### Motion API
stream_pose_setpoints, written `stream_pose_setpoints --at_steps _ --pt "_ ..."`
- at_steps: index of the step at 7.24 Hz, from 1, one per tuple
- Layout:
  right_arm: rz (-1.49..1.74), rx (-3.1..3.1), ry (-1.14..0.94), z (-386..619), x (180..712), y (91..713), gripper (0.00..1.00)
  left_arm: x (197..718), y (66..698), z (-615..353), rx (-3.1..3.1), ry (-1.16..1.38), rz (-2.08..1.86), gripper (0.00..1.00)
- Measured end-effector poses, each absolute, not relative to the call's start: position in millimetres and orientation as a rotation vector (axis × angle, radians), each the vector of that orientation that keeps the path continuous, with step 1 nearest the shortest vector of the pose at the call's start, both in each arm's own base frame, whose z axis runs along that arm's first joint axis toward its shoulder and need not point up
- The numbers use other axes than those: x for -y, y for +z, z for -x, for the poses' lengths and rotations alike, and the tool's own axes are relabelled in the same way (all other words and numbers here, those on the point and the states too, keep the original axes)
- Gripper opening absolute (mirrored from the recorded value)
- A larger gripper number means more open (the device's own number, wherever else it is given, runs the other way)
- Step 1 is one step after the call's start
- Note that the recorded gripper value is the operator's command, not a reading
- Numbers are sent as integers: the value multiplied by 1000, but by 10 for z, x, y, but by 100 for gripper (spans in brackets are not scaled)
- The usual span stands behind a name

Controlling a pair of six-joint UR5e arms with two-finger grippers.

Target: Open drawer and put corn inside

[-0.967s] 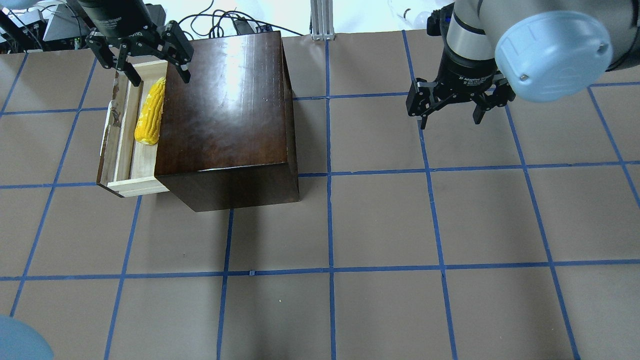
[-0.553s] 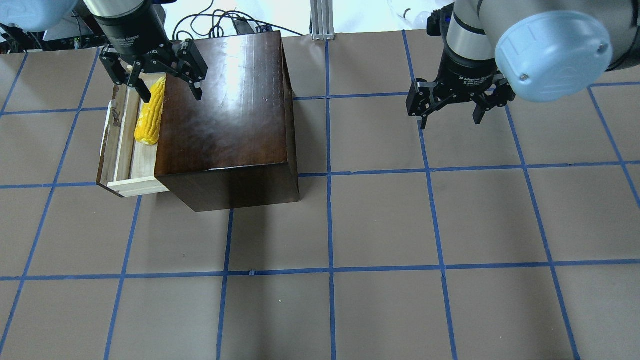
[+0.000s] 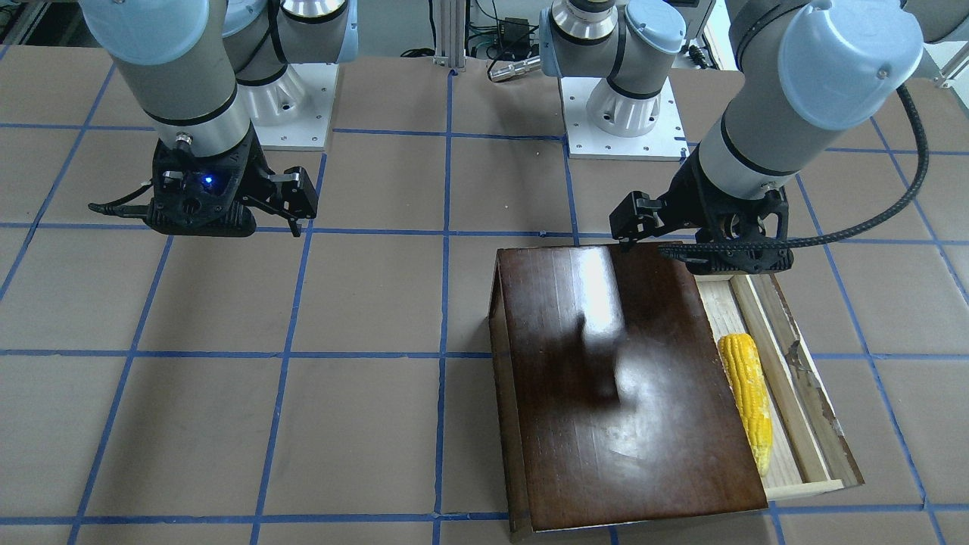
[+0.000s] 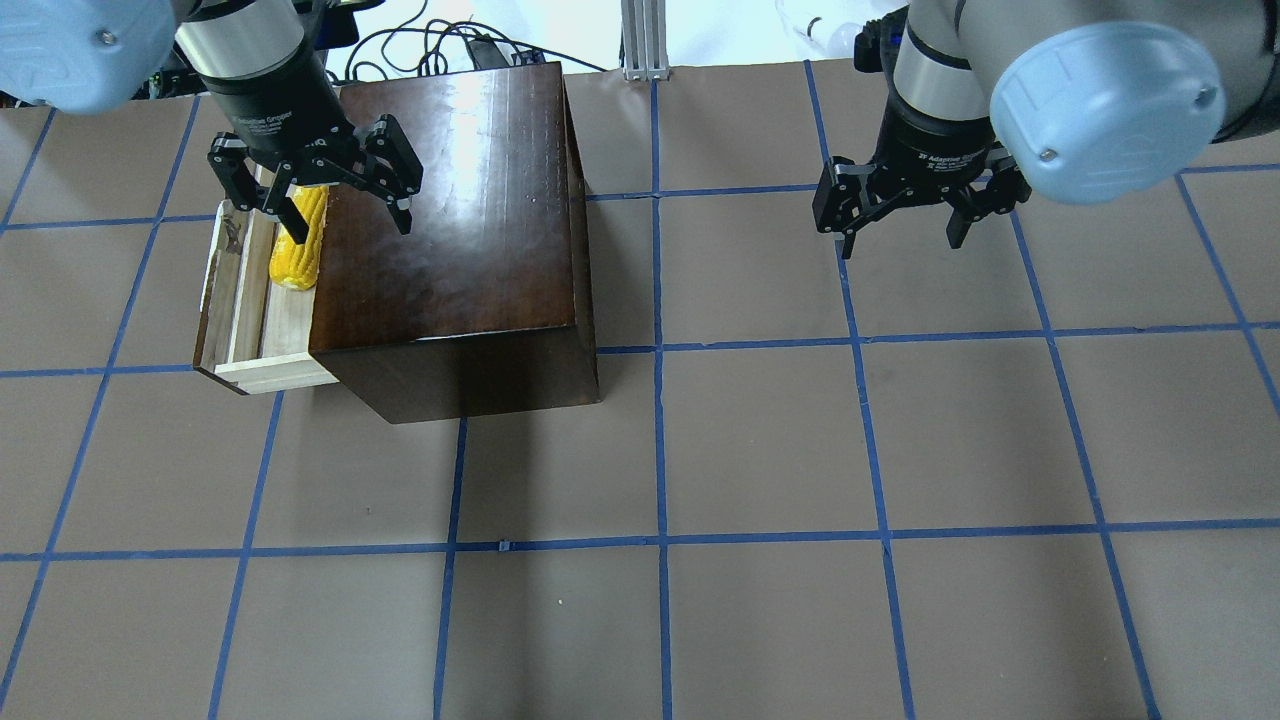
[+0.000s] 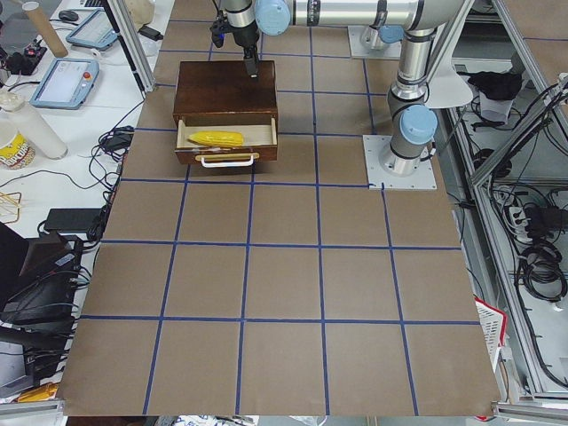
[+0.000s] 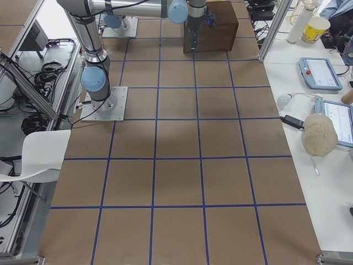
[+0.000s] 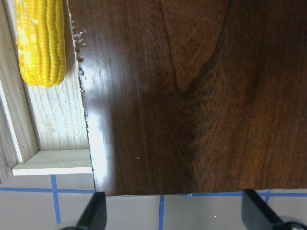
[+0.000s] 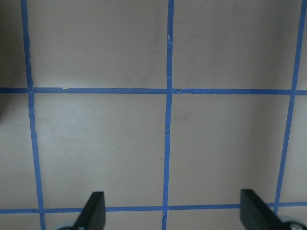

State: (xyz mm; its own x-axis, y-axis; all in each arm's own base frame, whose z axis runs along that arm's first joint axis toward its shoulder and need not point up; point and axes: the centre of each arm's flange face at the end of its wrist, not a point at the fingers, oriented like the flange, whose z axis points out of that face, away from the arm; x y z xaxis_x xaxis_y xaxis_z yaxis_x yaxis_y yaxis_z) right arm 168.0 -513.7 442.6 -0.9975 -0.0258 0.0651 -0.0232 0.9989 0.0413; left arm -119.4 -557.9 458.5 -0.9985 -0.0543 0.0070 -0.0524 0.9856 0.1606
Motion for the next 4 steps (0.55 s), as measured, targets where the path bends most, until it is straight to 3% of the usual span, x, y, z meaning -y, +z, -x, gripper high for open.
stream_pose_setpoints --at_steps 4 --pt "-38 3074 -62 -1679 5135 4428 100 5530 4562 1196 3118 -255 -77 100"
